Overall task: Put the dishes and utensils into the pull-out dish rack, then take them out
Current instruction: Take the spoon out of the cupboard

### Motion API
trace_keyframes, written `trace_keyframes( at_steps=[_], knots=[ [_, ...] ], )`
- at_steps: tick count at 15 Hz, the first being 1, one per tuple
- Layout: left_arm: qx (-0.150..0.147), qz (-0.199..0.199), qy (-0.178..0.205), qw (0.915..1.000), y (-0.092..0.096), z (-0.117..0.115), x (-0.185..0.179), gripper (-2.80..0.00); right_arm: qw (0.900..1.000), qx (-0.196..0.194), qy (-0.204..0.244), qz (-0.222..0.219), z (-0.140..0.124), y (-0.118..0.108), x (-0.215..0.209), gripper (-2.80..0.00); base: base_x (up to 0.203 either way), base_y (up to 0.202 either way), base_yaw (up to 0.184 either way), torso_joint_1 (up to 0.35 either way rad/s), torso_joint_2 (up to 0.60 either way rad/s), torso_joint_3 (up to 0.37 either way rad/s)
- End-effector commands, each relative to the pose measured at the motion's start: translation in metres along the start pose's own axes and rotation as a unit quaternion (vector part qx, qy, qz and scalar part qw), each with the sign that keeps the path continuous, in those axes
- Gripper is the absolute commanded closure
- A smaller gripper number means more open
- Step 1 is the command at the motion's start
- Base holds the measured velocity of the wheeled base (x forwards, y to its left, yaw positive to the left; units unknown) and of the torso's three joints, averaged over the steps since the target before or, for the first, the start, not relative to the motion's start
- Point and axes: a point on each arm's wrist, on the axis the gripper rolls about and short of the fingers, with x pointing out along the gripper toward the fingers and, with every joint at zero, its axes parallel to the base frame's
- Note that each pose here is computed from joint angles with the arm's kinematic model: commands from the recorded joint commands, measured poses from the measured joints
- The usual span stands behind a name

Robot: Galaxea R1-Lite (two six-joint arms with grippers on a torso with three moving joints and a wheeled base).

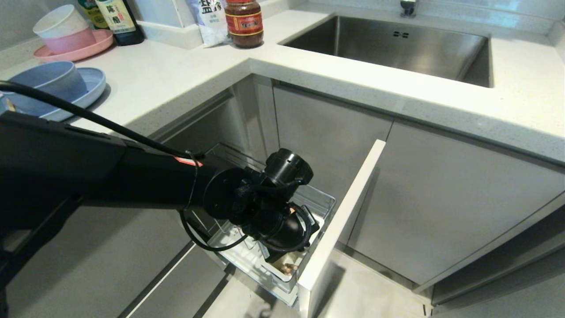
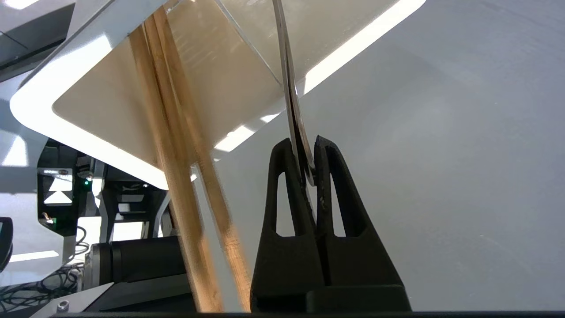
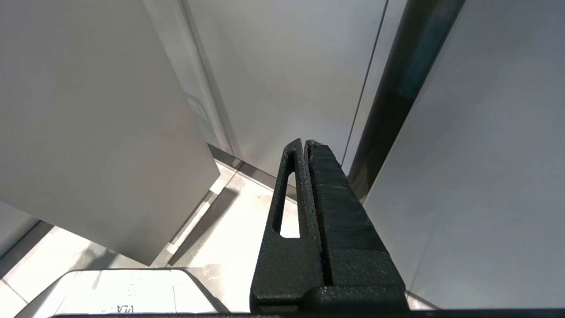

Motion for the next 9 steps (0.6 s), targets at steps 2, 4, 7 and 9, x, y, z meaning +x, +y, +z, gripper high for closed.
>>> trace_keyframes(
  at_steps=[2, 4, 7, 9],
  knots=[
    [-0.003, -0.002, -0.001, 1.0000, -0.001, 0.000, -0.001, 0.00, 1.000, 0.000, -0.001, 0.000, 0.000, 0.000, 0.000, 0.00, 0.000, 0.000, 0.000, 0.000, 0.00, 0.000],
    [-0.002, -0.006, -0.003, 1.0000, -0.002, 0.001, -0.004, 0.00, 1.000, 0.000, -0.002, 0.000, 0.000, 0.000, 0.000, 0.00, 0.000, 0.000, 0.000, 0.000, 0.00, 0.000],
    [-0.002, -0.023, -0.012, 0.9997, -0.004, 0.002, -0.021, 0.00, 1.000, 0.000, -0.001, 0.000, 0.000, 0.000, 0.000, 0.00, 0.000, 0.000, 0.000, 0.000, 0.00, 0.000],
    [-0.001, -0.036, -0.019, 0.9992, -0.005, 0.002, -0.033, 0.00, 1.000, 0.000, -0.001, 0.000, 0.000, 0.000, 0.000, 0.00, 0.000, 0.000, 0.000, 0.000, 0.00, 0.000]
  ],
)
